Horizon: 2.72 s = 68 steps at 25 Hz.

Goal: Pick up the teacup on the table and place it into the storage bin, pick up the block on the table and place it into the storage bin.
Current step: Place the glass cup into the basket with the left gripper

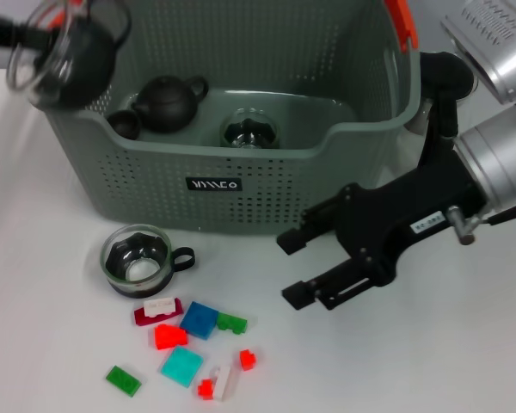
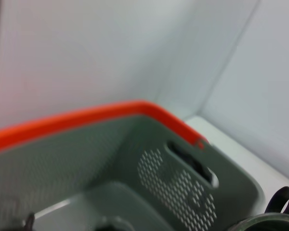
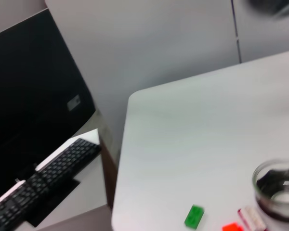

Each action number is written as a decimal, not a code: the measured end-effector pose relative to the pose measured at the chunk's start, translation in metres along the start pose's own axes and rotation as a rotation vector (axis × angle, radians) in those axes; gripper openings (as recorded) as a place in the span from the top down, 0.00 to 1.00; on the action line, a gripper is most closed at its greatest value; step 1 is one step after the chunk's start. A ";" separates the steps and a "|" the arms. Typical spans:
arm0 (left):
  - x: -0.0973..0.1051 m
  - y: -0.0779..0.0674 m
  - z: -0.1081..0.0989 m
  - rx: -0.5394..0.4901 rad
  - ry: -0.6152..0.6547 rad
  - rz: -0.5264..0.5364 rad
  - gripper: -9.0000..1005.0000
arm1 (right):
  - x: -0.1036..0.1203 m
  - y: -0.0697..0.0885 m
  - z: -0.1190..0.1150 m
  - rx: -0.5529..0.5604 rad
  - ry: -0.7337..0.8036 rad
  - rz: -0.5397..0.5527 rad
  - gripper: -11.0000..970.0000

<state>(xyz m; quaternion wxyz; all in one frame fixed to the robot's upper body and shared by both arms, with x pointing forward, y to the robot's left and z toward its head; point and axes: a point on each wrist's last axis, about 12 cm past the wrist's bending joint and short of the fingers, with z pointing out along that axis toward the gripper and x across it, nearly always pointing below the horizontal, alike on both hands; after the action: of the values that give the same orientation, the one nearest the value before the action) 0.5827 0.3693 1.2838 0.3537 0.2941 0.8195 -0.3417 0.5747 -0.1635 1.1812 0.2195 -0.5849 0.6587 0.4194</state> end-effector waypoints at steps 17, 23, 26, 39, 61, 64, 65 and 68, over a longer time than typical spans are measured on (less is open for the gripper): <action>-0.040 0.030 0.122 -0.179 -0.078 -0.027 0.94 | 0.012 0.000 -0.008 -0.023 0.022 0.048 0.21; -0.036 0.023 0.167 -0.244 -0.055 0.018 0.94 | 0.015 0.001 -0.005 -0.036 0.022 0.055 0.21; -0.035 0.021 0.181 -0.256 -0.039 0.029 0.94 | 0.017 0.001 -0.005 -0.038 0.023 0.059 0.21; -0.030 0.007 0.215 -0.289 0.035 0.111 0.94 | 0.023 0.002 -0.004 -0.034 0.029 0.064 0.21; -0.024 -0.010 0.244 -0.311 0.112 0.220 0.94 | 0.027 0.001 -0.004 -0.027 0.021 0.070 0.21; -0.023 -0.011 0.244 -0.305 0.119 0.224 0.94 | 0.027 0.001 -0.004 -0.027 0.021 0.070 0.21; -0.022 -0.011 0.245 -0.303 0.125 0.228 0.94 | 0.027 0.001 -0.004 -0.027 0.021 0.070 0.21; -0.022 -0.011 0.245 -0.308 0.141 0.239 0.93 | 0.027 0.000 -0.004 -0.022 0.020 0.070 0.21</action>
<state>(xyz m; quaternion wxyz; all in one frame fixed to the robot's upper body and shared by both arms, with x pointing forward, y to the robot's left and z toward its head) 0.6801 0.1692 1.1779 0.3744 0.3551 0.8440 -0.1464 0.5696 -0.1828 1.1625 0.1915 -0.5681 0.6762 0.4282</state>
